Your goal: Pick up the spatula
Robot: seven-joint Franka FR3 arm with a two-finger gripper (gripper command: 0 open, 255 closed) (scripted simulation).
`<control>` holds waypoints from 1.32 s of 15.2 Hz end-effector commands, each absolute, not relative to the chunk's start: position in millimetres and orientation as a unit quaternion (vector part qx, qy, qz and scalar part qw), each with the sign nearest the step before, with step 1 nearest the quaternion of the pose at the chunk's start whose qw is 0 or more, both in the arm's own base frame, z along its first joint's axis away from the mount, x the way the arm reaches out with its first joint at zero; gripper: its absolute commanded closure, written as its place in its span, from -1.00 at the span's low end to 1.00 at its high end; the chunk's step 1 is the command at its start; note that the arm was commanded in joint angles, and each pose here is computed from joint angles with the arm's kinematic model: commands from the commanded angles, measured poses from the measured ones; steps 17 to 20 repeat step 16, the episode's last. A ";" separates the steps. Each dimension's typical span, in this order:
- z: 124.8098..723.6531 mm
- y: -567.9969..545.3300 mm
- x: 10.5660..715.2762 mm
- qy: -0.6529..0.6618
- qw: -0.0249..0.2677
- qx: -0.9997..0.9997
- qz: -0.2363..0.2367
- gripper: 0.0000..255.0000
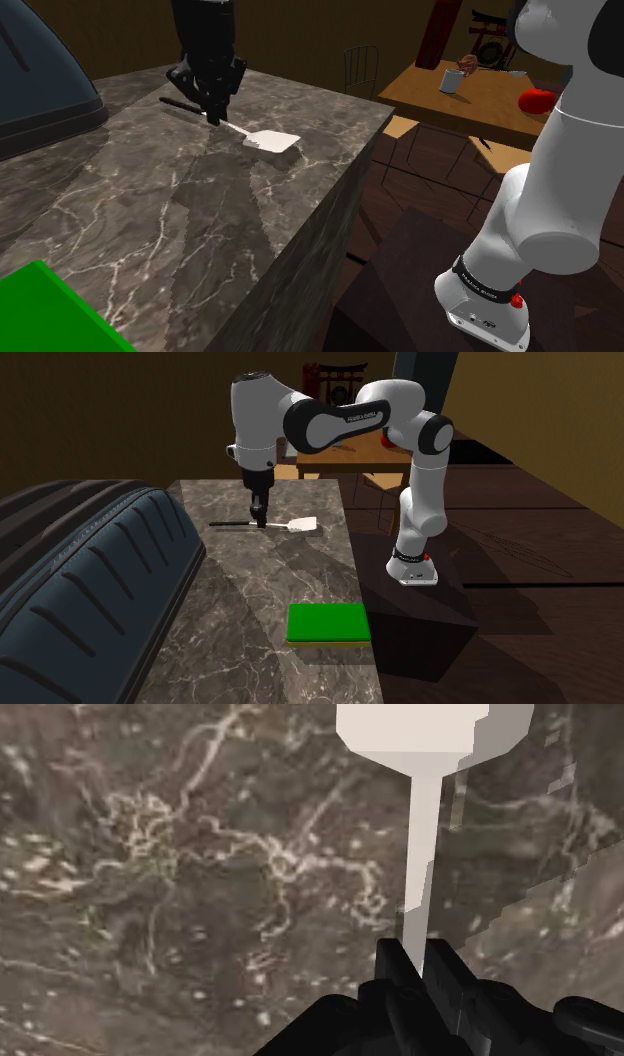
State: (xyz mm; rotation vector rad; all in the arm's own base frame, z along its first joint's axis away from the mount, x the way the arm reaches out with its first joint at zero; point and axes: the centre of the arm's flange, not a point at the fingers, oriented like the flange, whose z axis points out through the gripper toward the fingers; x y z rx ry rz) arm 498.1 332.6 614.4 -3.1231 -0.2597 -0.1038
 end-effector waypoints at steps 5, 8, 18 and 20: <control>643.6 332.4 497.9 -0.083 0.003 -0.996 -0.033 1.00; 659.4 332.4 497.9 -0.083 0.003 -0.996 -0.033 1.00; 691.9 332.4 497.9 -0.083 0.003 -0.996 -0.033 1.00; 691.9 332.4 497.9 -0.083 0.003 -0.996 -0.033 1.00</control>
